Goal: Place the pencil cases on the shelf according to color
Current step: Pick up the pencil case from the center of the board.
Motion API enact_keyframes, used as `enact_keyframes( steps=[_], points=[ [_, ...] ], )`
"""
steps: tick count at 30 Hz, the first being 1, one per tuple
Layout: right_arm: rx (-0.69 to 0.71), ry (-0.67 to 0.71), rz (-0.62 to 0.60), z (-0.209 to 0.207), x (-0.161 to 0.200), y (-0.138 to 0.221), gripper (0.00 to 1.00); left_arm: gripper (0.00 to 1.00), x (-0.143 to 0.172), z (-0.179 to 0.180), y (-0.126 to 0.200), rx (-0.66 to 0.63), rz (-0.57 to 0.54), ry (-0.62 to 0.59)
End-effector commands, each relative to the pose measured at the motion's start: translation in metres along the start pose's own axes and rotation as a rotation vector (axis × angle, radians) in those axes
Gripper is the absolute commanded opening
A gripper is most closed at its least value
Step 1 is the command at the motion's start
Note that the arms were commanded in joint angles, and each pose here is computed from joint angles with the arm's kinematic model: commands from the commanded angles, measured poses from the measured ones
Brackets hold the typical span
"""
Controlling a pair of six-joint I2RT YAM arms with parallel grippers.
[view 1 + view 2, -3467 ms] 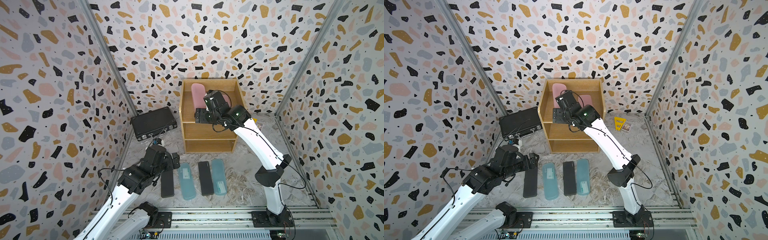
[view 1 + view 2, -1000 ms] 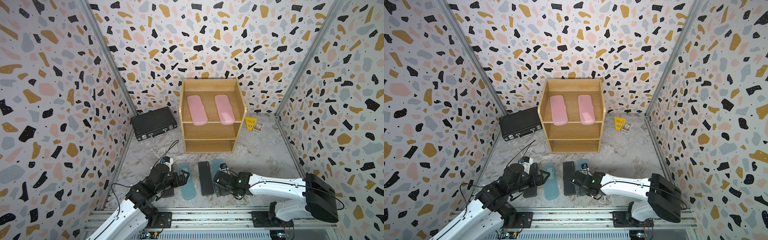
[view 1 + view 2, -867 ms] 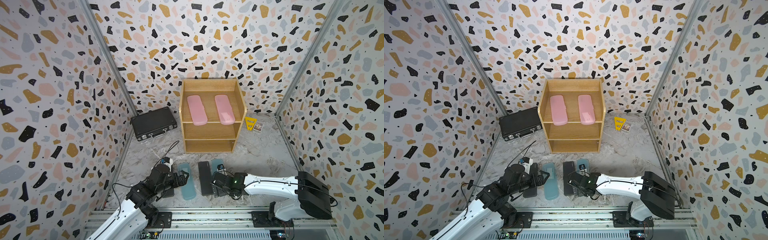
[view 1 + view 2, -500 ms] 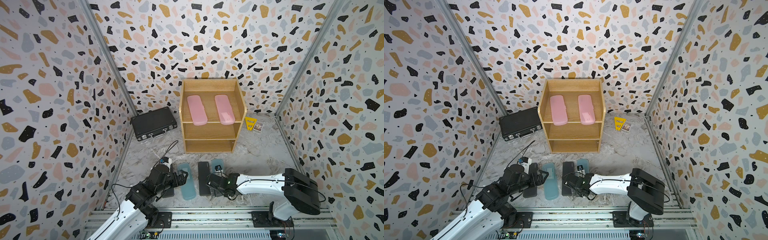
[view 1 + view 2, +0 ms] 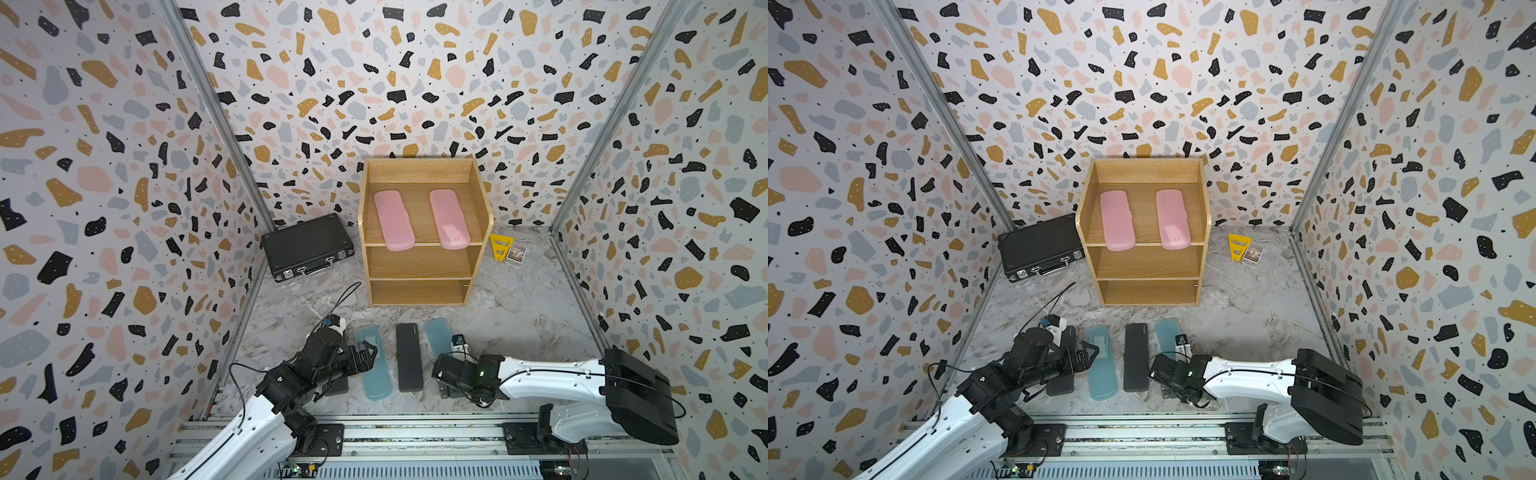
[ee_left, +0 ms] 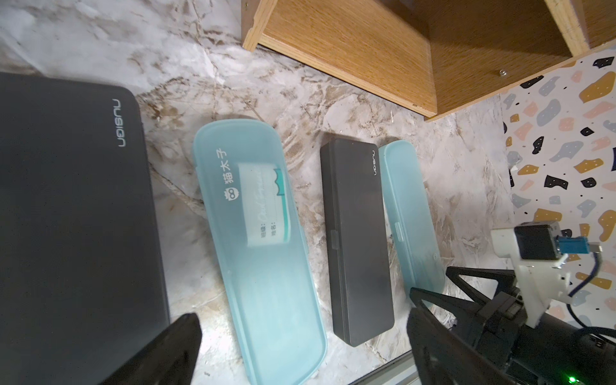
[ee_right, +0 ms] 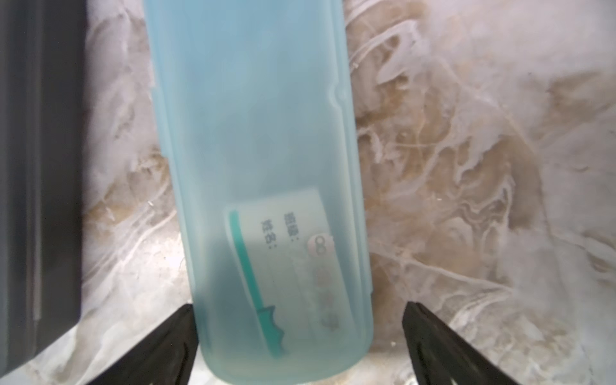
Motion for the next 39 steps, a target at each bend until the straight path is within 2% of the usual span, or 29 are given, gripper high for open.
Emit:
enact_keyframes(
  steps=[1,12,28,39],
  points=[
    [-0.035,0.029,-0.017,-0.001,-0.003,0.006,1.00,1.00,-0.002,-0.003,-0.003,0.032,-0.029,0.000],
    [-0.057,0.099,0.058,-0.009,-0.005,-0.003,1.00,1.00,-0.001,0.000,-0.008,-0.005,-0.011,-0.023],
    [0.048,0.116,0.145,-0.008,0.009,-0.035,1.00,1.00,-0.001,0.001,-0.005,-0.024,-0.014,-0.028],
    [0.171,0.165,0.164,-0.006,0.011,-0.019,1.00,1.00,0.000,0.002,-0.006,-0.032,-0.009,-0.034]
  ],
)
Point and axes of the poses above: each gripper's point midway between its finger pads, its own y axis back along the fingers, its own z axis along the line the jaws close on, x = y × z, the point moved 9 cm from there along y, back along the fingers, and after that the axes turned 10 degrees about -y, right-handed, at the moved point
